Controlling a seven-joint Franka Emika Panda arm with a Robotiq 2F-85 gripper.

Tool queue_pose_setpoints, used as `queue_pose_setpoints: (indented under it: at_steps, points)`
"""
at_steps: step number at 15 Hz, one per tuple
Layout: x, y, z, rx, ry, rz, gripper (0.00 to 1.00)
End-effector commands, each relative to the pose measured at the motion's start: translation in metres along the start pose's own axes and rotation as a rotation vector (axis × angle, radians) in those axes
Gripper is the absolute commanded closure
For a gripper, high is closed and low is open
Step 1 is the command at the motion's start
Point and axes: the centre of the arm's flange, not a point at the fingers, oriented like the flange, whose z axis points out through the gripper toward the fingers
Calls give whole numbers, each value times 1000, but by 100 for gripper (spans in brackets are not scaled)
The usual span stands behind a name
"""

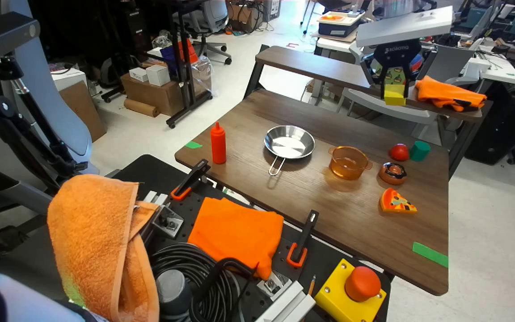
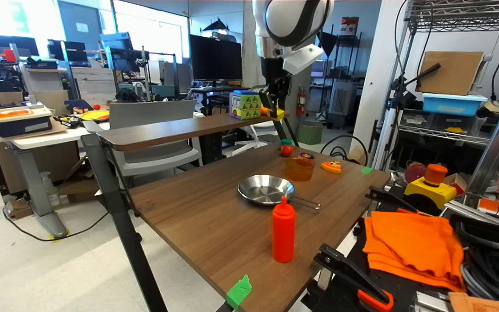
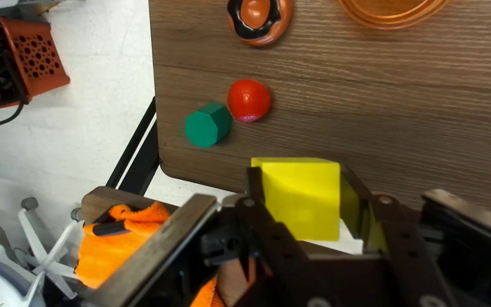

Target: Pick up the yellow object from the table and put it in the pot

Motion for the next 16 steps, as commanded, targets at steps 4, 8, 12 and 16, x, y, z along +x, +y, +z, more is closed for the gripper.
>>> queue_pose_setpoints:
  at_steps: [4, 8, 12, 16]
  points:
    - [2, -16, -8, 53, 99, -126, 80]
    - [9, -21, -15, 85, 142, -179, 80]
    - [7, -22, -22, 120, 182, -203, 80]
    - [5, -20, -35, 159, 258, -272, 80]
